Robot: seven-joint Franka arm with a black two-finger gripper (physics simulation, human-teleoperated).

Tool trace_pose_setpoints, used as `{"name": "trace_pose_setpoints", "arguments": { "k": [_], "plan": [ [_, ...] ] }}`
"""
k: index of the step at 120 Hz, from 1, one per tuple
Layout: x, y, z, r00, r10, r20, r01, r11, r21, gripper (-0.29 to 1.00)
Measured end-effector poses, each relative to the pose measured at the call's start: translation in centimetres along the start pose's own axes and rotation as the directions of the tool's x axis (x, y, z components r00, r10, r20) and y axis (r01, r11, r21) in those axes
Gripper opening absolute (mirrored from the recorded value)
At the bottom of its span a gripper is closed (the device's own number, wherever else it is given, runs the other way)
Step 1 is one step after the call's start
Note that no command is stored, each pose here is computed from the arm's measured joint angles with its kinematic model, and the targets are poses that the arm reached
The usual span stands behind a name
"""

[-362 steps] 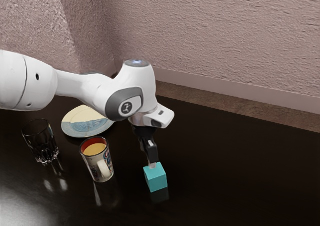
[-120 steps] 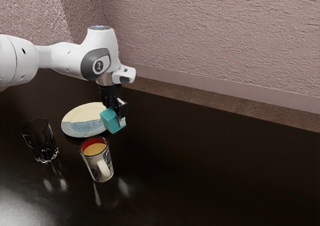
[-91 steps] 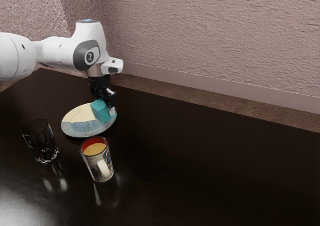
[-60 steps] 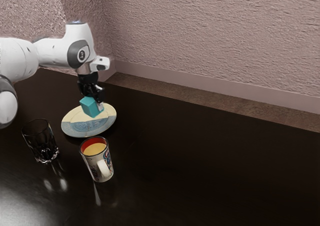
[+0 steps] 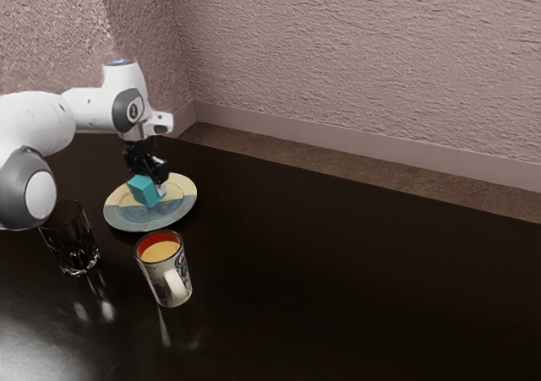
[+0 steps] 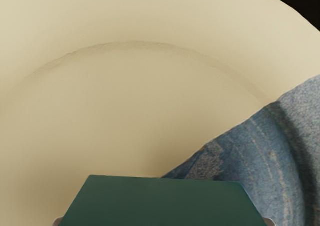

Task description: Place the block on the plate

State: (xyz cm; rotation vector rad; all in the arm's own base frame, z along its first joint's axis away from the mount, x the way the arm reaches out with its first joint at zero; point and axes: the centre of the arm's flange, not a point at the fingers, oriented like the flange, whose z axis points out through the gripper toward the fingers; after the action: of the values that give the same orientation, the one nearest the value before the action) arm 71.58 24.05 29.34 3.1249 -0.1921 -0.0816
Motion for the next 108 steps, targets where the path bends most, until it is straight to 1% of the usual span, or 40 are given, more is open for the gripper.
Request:
{"name": "trace_pose_setpoints", "arguments": {
  "k": [7,26,36,48,60,71,85,92,101,108],
  "plan": [
    [0.0,-0.1,0.2,1.000,-0.003,-0.004,0.003,1.000,-0.010,0.45],
    [0.1,-0.1,0.0,1.000,-0.006,-0.020,0.005,1.000,-0.025,0.57],
    [0.1,0.0,-0.9,0.999,-0.004,-0.032,0.003,1.000,-0.023,0.62],
    [-0.5,0.7,-4.2,0.998,0.007,-0.055,-0.008,1.000,-0.026,0.65],
    [-1.2,2.6,-4.9,0.999,0.031,-0.015,-0.032,0.998,-0.054,0.67],
    [-2.2,5.1,-6.4,0.996,0.084,0.021,-0.083,0.994,-0.078,0.68],
    [-3.0,11.7,-9.8,0.975,0.217,0.042,-0.213,0.974,-0.078,0.69],
    [-3.8,14.2,-11.4,0.962,0.269,0.047,-0.265,0.961,-0.076,0.69],
    [-4.8,17.6,-15.2,0.936,0.351,0.027,-0.349,0.936,-0.039,0.70],
    [-5.7,19.0,-18.1,0.919,0.394,0.010,-0.394,0.919,-0.012,0.70]
  ]
}}
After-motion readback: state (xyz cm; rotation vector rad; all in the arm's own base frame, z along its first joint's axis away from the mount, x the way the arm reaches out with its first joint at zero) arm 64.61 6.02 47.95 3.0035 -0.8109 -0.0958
